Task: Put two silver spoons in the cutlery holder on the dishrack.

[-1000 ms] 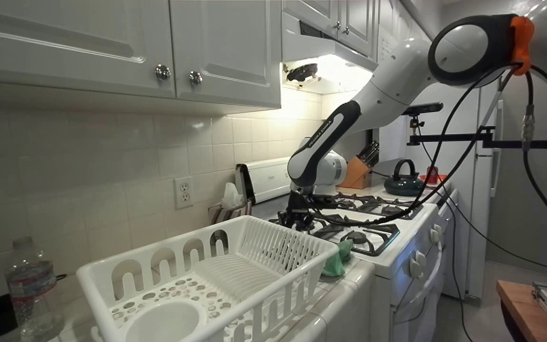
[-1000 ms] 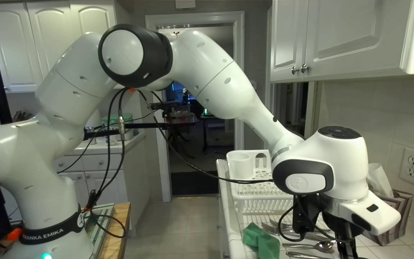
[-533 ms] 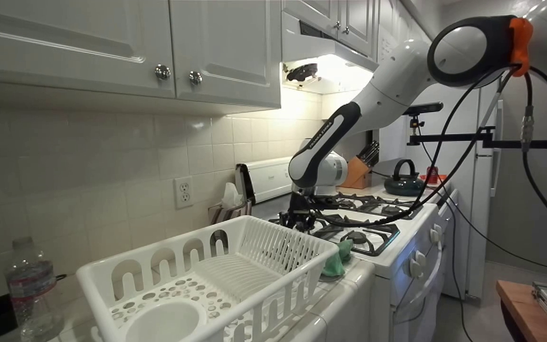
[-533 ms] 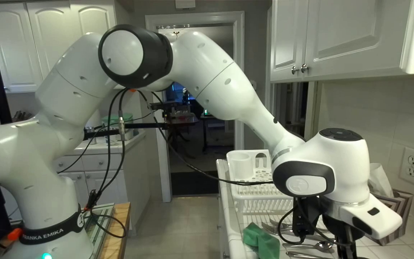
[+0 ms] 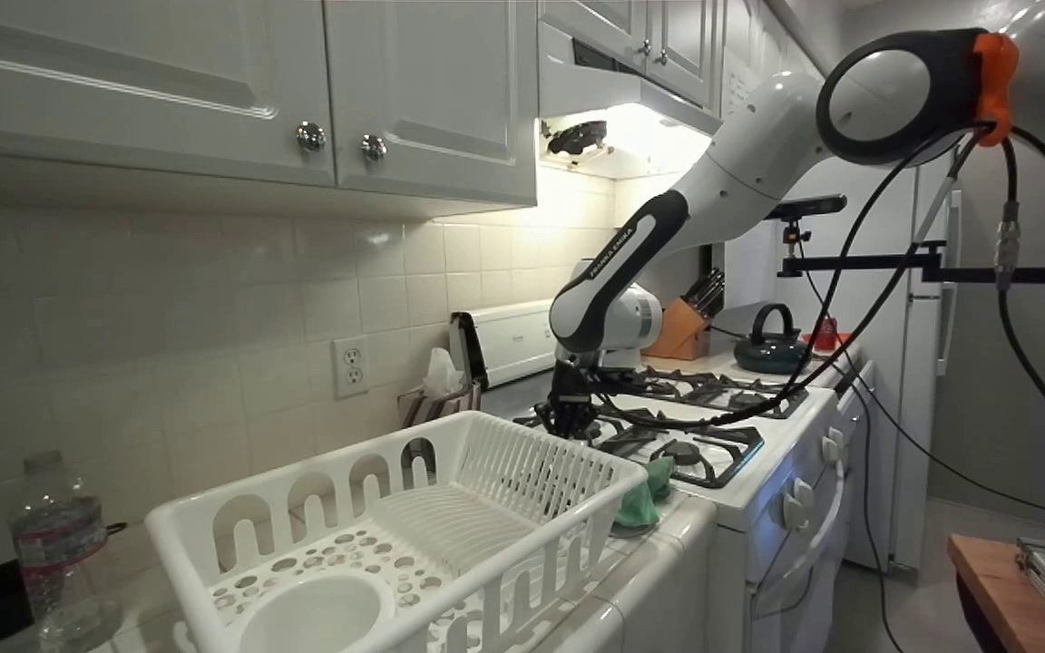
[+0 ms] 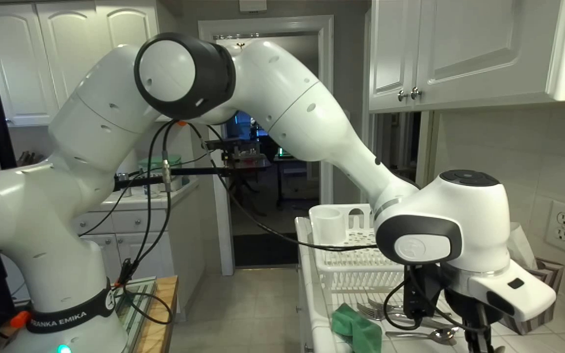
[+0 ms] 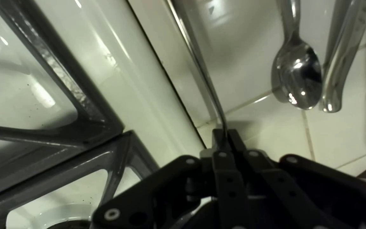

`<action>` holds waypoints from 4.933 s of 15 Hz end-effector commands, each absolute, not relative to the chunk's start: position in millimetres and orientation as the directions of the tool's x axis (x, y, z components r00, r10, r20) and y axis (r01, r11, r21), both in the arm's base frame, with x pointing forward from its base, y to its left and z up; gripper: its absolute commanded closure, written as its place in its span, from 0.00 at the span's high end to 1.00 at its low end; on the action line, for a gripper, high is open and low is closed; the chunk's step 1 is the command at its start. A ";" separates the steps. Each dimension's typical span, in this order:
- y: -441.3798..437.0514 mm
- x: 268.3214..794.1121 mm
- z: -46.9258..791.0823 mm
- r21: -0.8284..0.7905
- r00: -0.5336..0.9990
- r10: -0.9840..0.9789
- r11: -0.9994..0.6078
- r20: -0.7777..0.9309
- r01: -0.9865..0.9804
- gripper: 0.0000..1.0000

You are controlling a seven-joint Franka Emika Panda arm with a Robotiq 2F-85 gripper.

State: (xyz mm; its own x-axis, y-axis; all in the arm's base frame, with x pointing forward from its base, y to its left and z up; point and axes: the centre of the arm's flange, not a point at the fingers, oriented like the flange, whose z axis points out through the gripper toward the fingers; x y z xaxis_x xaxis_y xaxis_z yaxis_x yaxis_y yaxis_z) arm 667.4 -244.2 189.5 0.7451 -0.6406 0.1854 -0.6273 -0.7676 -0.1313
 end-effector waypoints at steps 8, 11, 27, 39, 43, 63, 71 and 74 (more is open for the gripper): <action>-241.2 650.6 232.0 -0.155 0.734 -0.647 -0.762 0.206 -0.628 0.01; -241.0 642.7 258.6 -0.178 0.722 -0.659 -0.752 0.209 -0.635 0.01; -149.9 622.5 331.8 -0.270 0.788 -0.574 -0.813 0.223 -0.516 0.01; -164.1 638.3 320.6 -0.232 0.774 -0.588 -0.807 0.235 -0.543 0.04; -156.0 640.5 323.0 -0.215 0.766 -0.591 -0.807 0.255 -0.551 0.01; 7.5 656.9 368.8 -0.380 0.634 -0.719 -0.692 0.284 -0.614 0.01; 38.7 667.6 365.1 -0.383 0.658 -0.698 -0.711 0.281 -0.590 0.04; 36.1 667.8 365.1 -0.382 0.655 -0.701 -0.708 0.282 -0.593 0.04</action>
State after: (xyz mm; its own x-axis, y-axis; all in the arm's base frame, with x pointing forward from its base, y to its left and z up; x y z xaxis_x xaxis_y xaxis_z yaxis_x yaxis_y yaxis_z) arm 667.8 36.1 365.1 0.6554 -0.7009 0.2816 -0.5932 -0.7084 -0.3825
